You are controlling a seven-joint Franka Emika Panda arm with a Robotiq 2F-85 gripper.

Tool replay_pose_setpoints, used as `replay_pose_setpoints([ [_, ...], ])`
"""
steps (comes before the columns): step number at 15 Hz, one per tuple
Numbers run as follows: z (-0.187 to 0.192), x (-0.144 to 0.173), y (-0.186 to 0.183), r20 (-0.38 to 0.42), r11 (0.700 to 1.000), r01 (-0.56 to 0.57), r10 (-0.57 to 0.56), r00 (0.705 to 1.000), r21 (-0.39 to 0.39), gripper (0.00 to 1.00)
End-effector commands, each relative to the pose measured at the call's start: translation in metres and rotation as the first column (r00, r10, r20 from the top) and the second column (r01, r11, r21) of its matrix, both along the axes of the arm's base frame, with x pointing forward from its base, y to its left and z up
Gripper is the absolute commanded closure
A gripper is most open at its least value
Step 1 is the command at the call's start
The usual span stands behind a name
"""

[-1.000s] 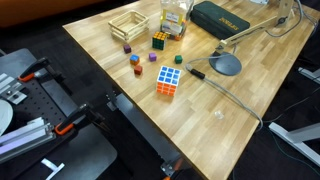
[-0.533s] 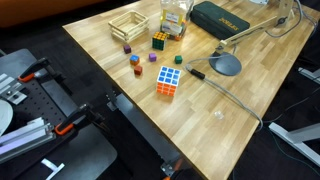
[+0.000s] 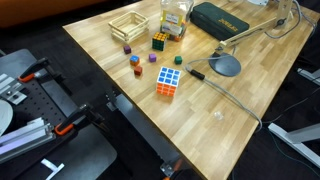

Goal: Put the rubik's cube in the wooden box

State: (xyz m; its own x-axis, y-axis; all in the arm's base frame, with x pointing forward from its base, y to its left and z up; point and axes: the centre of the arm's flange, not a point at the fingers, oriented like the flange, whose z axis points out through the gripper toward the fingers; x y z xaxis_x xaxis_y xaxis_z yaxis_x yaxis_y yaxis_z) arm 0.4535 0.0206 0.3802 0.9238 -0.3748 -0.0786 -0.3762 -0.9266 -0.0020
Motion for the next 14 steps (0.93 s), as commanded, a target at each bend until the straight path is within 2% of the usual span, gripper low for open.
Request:
replay_pose_setpoints([
  [1,0.002,0.000,0.003,0.005,1.000,-0.006,0.006,1.000,-0.001,0.00],
  [5,0.003,0.000,0.003,0.006,1.000,-0.006,0.006,1.000,0.000,0.00],
  [7,-0.006,0.011,-0.004,-0.007,0.997,-0.045,0.045,0.999,-0.069,0.00],
  [9,-0.016,0.025,-0.012,-0.031,0.992,-0.082,0.079,0.996,-0.098,0.00],
  [11,-0.028,0.044,-0.017,-0.061,0.992,-0.102,0.097,0.993,-0.079,0.00],
  [13,-0.040,0.066,-0.023,-0.073,0.992,-0.128,0.127,0.989,-0.011,0.00],
  [14,-0.035,0.039,-0.018,-0.057,0.993,-0.097,0.093,0.994,-0.060,0.00],
])
